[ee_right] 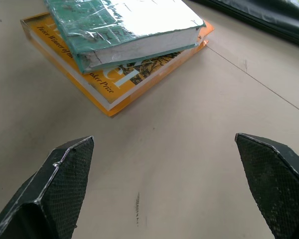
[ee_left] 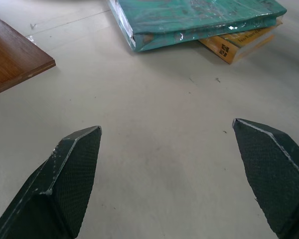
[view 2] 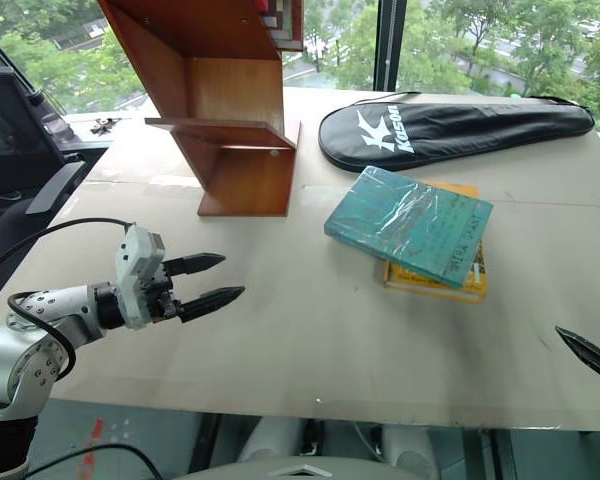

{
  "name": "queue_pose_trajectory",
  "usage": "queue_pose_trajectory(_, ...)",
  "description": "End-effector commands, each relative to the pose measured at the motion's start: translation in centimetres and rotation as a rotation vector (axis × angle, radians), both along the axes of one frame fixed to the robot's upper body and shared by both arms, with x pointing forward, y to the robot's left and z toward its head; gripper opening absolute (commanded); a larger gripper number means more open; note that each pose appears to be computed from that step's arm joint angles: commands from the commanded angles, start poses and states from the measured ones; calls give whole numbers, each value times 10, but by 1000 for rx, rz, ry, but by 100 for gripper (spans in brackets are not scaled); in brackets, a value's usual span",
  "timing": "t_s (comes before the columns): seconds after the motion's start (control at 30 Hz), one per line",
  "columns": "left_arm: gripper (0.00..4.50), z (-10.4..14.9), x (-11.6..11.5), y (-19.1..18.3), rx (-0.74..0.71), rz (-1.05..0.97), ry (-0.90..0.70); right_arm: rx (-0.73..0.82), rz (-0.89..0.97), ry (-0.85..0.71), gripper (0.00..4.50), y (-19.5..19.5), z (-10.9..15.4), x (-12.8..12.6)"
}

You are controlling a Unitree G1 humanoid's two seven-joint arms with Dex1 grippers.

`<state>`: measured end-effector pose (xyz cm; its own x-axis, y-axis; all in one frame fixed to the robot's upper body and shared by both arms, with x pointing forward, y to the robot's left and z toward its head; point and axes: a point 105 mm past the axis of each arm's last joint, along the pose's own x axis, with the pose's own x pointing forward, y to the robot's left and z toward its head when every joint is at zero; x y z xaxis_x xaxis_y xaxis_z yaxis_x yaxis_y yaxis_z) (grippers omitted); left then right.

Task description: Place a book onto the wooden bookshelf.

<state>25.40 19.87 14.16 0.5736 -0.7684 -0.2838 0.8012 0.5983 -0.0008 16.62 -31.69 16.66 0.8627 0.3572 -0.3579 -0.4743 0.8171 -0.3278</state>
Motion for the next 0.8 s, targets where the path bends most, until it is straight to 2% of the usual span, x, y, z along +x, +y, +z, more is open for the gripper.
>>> queue_pose_trajectory(0.03, 435, 15, 3, -3, -1, -37, -60, -30, -11, -47, 450, 4, 8, 3)
queue_pose_trajectory(0.2, 435, 29, 6, -23, -51, -133, -83, -58, -87, -93, 450, 19, 14, 17)
queue_pose_trajectory(0.3, 435, 30, 7, -32, -54, -172, -90, 19, -54, -85, 450, 33, 19, 26)
queue_pose_trajectory(0.4, 438, 31, 7, -39, -55, -203, -99, 36, -59, -79, 366, 37, 21, 33)
queue_pose_trajectory(0.53, 438, 27, 5, -47, -61, -218, -91, 13, -40, -72, 171, 46, 17, 42)
queue_pose_trajectory(0.63, 438, 26, 3, -52, -76, -226, -90, -10, -44, -64, 8, 49, 14, 51)
queue_pose_trajectory(0.8, 438, 26, -2, -59, -95, -258, -88, -68, -73, -27, 3, 63, 6, 83)
